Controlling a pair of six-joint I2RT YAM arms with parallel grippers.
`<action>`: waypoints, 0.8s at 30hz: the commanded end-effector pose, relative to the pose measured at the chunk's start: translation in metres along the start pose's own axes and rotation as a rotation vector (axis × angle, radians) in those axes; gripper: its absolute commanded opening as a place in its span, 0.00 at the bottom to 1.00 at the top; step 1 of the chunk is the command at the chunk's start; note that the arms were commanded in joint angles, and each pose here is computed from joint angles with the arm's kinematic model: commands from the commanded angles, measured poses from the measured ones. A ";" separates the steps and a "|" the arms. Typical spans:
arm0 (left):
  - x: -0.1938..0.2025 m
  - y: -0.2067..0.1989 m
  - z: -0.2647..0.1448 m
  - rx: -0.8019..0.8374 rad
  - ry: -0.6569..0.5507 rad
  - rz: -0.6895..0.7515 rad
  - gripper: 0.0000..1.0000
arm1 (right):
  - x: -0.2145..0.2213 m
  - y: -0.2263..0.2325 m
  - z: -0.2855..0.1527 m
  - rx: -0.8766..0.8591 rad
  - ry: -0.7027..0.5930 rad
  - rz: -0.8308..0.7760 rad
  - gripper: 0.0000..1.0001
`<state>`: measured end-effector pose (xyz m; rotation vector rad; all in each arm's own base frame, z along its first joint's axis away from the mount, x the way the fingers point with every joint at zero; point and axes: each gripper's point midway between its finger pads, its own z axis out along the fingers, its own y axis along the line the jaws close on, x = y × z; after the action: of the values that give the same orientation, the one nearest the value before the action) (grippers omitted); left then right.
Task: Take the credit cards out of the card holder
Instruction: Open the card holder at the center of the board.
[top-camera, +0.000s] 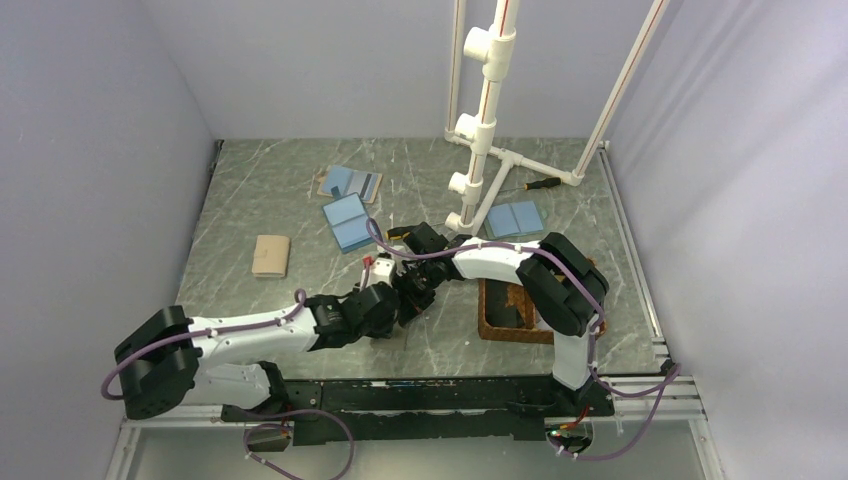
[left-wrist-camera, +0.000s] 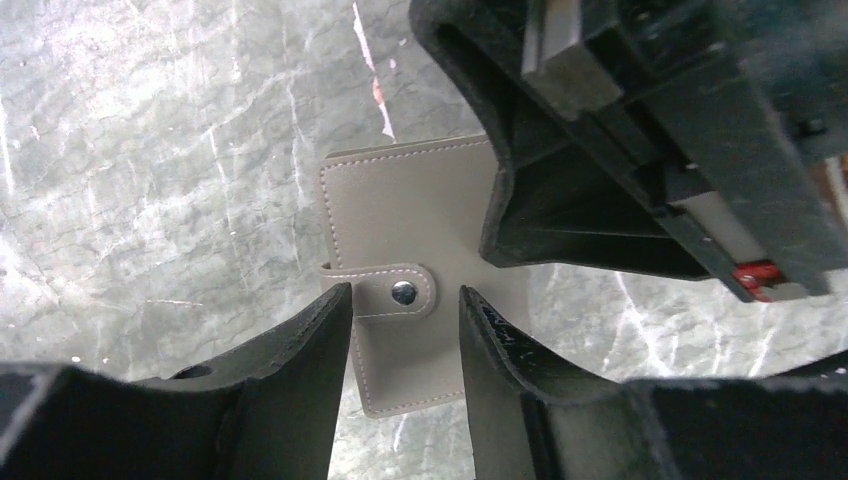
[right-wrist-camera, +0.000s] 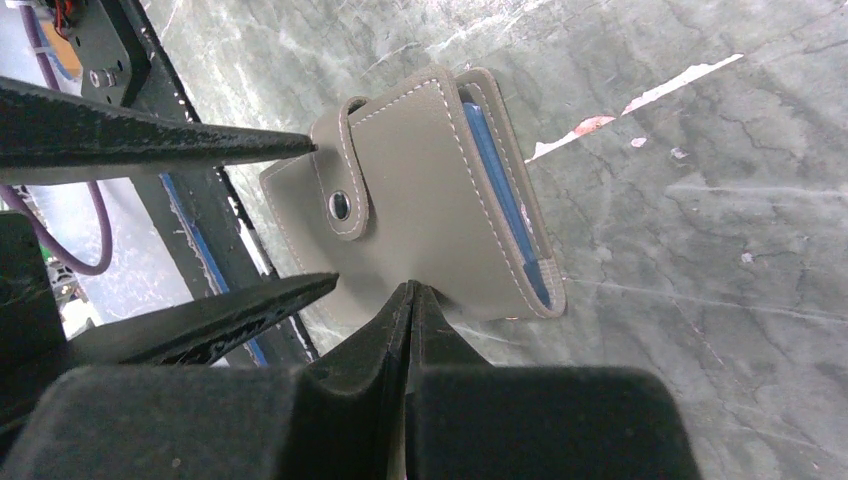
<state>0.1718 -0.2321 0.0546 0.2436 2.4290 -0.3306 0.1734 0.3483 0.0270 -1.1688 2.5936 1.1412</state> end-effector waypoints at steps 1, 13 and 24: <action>-0.010 -0.002 0.001 -0.033 -0.024 0.024 0.48 | 0.003 -0.023 0.007 0.089 0.018 -0.012 0.00; -0.006 -0.001 0.010 -0.080 -0.006 0.054 0.49 | 0.004 -0.024 0.007 0.090 0.022 -0.010 0.00; 0.010 0.019 0.017 -0.210 0.035 0.083 0.29 | 0.006 -0.025 0.008 0.090 0.028 -0.008 0.00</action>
<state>0.1775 -0.2287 0.0357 0.2796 2.4548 -0.1330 0.1734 0.3489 0.0270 -1.1702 2.5966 1.1451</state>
